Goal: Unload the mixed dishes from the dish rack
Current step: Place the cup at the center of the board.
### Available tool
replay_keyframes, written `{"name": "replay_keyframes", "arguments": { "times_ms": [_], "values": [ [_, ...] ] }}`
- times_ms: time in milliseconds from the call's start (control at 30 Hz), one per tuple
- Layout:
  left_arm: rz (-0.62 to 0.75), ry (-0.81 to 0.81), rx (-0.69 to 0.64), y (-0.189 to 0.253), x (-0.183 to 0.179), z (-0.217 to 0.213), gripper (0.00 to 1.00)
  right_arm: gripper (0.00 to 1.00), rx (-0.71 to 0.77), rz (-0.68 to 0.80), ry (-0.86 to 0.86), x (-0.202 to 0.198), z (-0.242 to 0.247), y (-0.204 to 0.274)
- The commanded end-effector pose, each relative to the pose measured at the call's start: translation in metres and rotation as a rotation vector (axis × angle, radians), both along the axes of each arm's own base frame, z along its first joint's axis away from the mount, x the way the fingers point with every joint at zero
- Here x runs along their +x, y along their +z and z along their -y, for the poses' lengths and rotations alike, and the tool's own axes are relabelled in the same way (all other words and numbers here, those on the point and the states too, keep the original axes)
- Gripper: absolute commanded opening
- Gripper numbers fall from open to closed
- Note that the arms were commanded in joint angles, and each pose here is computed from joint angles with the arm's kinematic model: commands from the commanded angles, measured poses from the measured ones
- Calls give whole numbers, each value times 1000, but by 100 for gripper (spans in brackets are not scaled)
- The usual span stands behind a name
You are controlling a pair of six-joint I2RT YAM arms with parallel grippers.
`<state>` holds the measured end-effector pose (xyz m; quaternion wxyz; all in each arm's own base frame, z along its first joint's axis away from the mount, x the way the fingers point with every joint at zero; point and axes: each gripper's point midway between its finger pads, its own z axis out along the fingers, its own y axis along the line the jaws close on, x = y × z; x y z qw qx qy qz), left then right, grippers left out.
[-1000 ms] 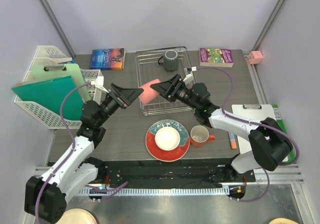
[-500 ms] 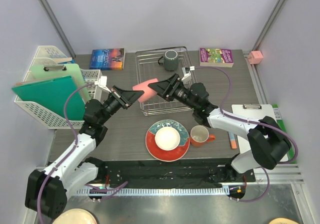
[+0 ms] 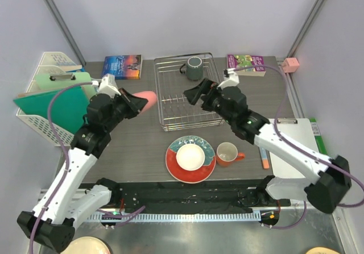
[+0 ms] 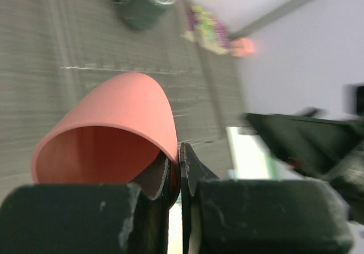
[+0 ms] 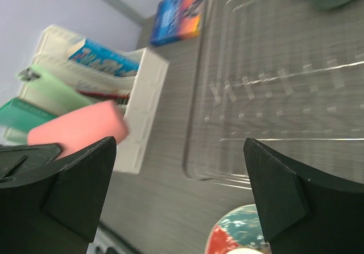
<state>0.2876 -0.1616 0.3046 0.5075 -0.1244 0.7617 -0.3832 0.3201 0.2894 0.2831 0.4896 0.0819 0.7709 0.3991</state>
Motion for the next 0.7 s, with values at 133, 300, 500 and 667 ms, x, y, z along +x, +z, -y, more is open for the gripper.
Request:
{"name": "replay_keyframes", "arguments": {
  "times_ms": [133, 300, 500, 667],
  "values": [
    [-345, 206, 553, -63, -32, -88, 0, 100, -295, 94, -311, -15, 107, 17],
    [-499, 83, 589, -96, -43, -75, 0, 100, -341, 81, -331, -22, 121, 2],
    [-587, -6, 496, -136, -37, -46, 0, 100, -347, 66, -335, -28, 127, -10],
    [-638, -41, 453, -165, -34, -23, 0, 100, -344, 52, -328, -34, 129, -23]
  ]
}}
